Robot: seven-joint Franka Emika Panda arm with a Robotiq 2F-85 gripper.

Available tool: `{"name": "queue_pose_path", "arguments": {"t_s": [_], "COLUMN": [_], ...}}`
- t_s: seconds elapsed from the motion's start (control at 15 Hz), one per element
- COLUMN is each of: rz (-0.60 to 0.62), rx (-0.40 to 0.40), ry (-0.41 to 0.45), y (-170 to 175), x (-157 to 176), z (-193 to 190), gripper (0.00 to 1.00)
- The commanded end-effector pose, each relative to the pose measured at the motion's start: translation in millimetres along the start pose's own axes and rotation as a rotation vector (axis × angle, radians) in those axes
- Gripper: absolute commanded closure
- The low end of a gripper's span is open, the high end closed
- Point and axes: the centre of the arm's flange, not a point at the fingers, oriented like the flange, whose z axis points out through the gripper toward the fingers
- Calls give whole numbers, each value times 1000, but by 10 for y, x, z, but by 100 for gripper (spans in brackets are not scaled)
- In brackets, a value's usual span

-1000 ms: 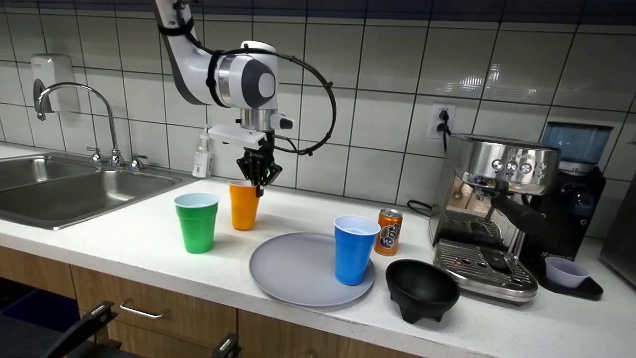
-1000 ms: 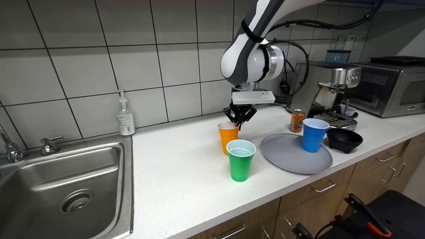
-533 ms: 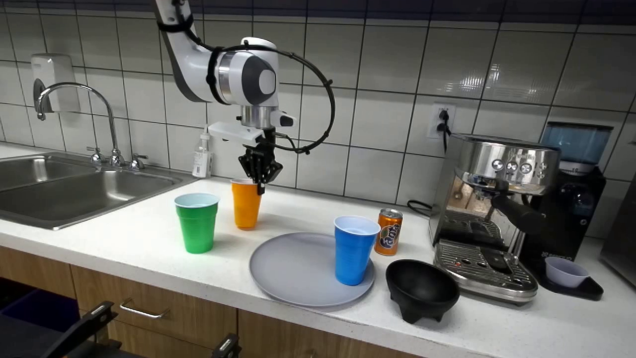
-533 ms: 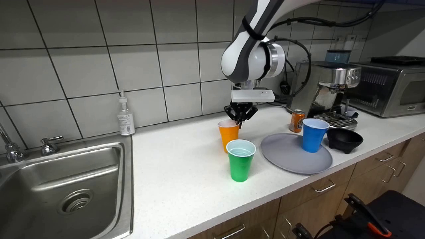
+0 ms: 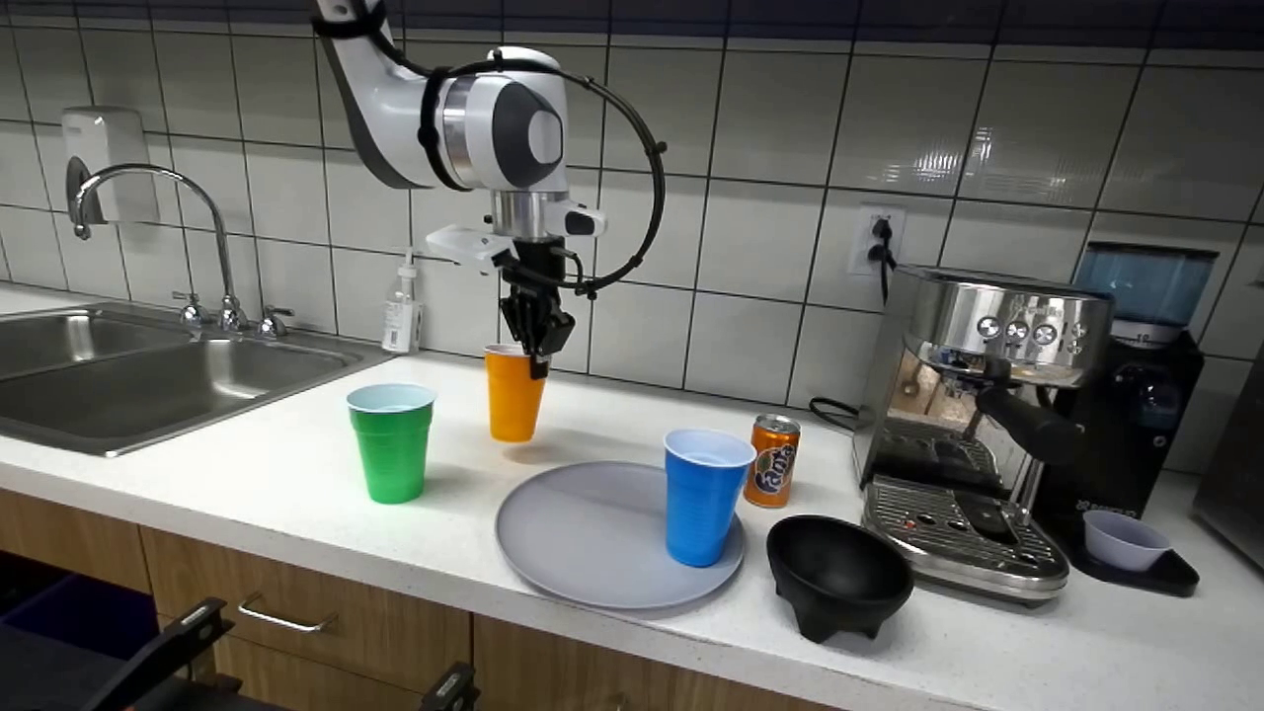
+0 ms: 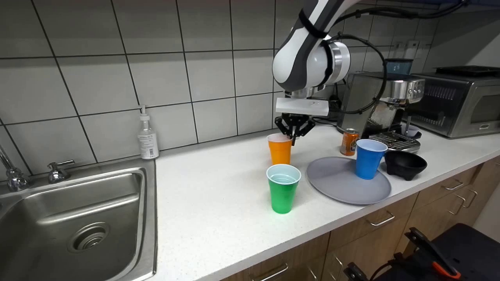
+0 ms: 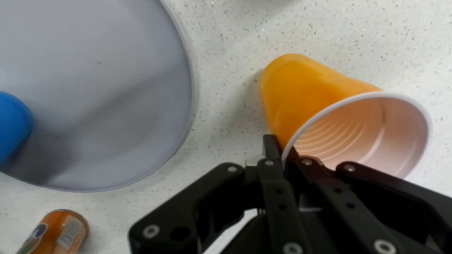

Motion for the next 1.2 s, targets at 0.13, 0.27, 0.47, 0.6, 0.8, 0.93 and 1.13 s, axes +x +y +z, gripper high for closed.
{"name": "queue_pose_path", "arguments": {"t_s": [0.13, 0.27, 0.47, 0.6, 0.8, 0.93, 1.13], "rz": [217, 289, 377, 425, 489, 523, 566], "rx": [-55, -70, -95, -110, -137, -159, -183], "ry": [36, 46, 57, 67, 88, 97, 105], "y": [288, 395, 533, 622, 782, 905, 1071], "x": [-190, -202, -219, -223, -200, -192, -175], "z": [-178, -171, -162, -161, -173, -172, -146], "gripper": [99, 99, 99, 99, 99, 99, 99]}}
